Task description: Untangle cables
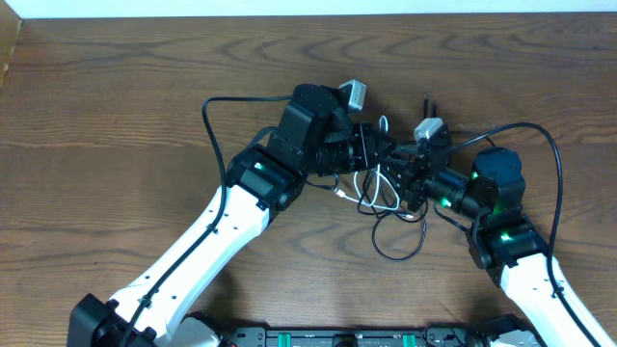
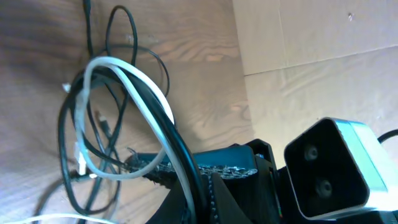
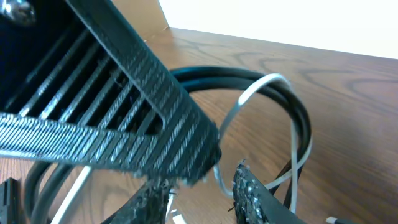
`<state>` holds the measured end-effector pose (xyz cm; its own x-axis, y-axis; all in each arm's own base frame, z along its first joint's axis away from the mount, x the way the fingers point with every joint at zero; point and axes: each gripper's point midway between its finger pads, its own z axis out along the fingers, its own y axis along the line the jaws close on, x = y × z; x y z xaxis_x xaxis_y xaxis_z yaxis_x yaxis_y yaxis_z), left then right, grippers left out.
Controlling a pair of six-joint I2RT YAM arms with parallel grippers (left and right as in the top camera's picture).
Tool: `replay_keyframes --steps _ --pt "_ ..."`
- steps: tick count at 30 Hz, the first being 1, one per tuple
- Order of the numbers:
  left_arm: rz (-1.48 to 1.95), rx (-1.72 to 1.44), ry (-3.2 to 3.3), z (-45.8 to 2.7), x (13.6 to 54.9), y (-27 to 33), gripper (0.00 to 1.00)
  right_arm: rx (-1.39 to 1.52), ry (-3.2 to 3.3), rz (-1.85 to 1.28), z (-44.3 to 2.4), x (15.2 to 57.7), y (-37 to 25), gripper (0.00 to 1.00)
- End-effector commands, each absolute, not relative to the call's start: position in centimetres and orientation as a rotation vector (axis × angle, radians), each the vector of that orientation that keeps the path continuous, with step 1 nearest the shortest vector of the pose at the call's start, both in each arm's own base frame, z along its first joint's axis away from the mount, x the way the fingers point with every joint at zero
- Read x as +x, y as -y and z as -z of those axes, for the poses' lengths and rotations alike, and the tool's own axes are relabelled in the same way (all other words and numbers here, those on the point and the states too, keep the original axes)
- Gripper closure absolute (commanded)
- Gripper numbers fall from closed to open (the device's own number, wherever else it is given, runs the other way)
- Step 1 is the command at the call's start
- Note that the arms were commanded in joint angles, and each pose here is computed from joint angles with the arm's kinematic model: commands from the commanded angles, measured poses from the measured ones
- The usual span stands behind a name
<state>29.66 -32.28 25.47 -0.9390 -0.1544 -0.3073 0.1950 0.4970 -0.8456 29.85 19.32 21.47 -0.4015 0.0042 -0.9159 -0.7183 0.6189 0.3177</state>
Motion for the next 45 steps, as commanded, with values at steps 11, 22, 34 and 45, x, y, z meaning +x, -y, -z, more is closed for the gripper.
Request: replay_keyframes --steps 11,22,34,45 --pt "1.577 0.006 -2.437 -26.8 28.2 33.1 0.92 -0.626 -1.774 -0.890 -22.2 29.9 -19.9 0.99" --pt "1.578 -0.031 -2.442 -26.8 28.4 33.0 0.92 -0.620 -1.790 -0.889 -21.8 30.0 -19.9 0.99" --pt "1.715 -0.138 -2.388 -29.0 28.8 33.7 0.93 -0.612 -1.834 -0.906 -20.1 30.7 -20.2 0.99" --pt "1.680 -0.109 -2.358 -29.0 29.8 32.9 0.92 -0.591 -1.790 -0.921 -21.1 31.3 -20.3 0.99"
